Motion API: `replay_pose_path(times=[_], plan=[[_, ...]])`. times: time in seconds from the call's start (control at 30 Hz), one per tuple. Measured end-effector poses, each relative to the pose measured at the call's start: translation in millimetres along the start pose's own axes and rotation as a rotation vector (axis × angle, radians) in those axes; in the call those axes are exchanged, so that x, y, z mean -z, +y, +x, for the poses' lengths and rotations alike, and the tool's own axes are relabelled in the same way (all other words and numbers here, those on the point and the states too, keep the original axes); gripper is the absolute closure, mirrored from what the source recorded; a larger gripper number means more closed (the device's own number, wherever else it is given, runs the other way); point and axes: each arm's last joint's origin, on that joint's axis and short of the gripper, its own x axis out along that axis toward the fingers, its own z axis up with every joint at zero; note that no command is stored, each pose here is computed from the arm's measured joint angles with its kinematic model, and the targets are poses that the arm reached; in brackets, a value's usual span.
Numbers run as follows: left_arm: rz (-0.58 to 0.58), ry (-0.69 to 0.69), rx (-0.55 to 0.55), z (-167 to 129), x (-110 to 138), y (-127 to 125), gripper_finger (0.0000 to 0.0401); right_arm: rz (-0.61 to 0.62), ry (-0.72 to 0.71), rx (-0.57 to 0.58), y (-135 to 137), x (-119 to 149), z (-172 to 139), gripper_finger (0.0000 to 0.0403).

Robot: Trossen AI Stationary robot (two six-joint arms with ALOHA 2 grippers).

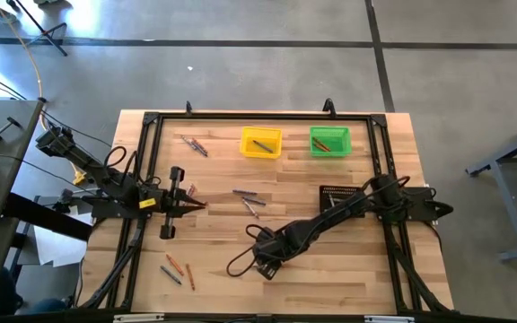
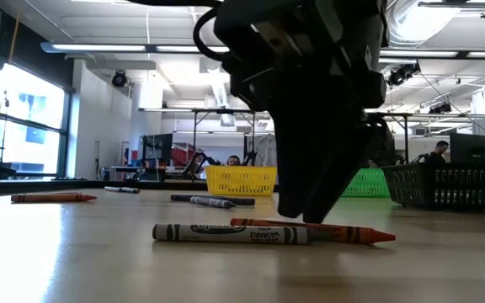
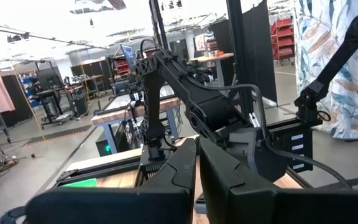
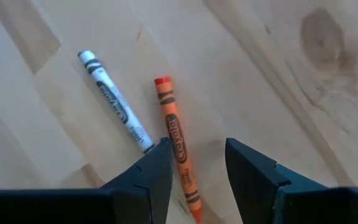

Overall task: Sort crayons
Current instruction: Put the orange crayon into the green bin

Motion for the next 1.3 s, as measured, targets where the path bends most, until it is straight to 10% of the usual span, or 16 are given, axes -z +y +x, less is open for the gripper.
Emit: replay_pose_path(times=[1.3], plan=[[-0.038,0.027,0.007,-0.1,2.8,-0.8,0.0392,0.106,-0.044,0.08,6.2,21.7,14.2,0.0261]])
